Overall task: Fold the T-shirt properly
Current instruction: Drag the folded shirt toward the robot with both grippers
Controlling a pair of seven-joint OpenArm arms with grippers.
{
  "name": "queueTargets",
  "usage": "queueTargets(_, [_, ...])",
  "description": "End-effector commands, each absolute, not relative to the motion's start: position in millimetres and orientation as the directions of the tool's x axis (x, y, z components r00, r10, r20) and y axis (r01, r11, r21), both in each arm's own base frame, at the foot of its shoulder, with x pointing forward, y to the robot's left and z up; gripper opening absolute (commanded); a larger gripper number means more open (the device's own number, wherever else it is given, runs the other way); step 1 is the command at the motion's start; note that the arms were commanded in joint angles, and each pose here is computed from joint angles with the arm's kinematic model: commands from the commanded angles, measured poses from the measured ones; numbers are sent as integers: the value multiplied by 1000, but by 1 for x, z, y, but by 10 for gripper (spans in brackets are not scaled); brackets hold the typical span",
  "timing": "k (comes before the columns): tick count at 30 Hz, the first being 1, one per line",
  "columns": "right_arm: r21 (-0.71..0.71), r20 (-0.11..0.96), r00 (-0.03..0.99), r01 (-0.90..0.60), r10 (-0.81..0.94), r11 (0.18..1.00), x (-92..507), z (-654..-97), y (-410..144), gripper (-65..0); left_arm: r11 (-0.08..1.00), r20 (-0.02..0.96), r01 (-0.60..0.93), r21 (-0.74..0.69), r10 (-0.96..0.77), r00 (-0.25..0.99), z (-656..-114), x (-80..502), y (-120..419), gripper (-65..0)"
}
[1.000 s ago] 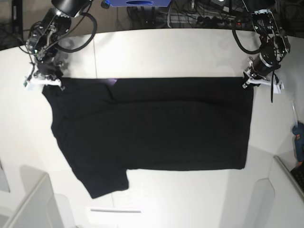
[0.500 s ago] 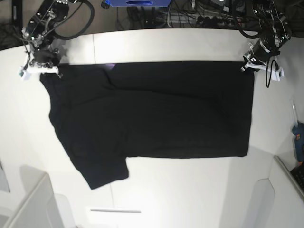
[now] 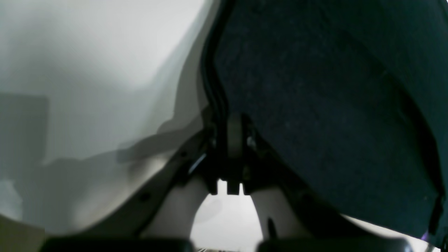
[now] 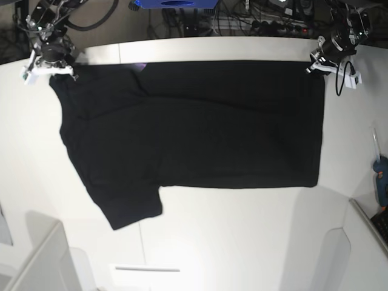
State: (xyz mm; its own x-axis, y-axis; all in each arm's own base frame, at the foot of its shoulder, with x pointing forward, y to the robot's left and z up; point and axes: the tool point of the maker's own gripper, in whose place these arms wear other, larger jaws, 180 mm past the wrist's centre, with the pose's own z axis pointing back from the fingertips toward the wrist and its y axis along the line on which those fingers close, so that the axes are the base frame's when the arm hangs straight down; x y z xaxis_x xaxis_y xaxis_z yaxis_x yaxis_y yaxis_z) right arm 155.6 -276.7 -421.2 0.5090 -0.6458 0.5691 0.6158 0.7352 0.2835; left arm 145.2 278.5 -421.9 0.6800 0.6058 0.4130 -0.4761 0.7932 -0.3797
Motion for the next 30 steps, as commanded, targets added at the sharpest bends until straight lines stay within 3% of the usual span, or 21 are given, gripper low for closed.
queueTargets(1, [281,602,490,609,-630,742,159,-411,-284,-650,802,435,-464,-376,595,676,-415,147,282,-650])
queueTargets(14, [231,559,537,630,-631,741,124,-423,-283,-650,808,388,-484,-336,587,711,-422,113,282,-650])
queueTargets(30, [223,580,537,619,-613,753,127,-414,-285,-650,806,342,-505,-307,589,732,-428,86,281,-650])
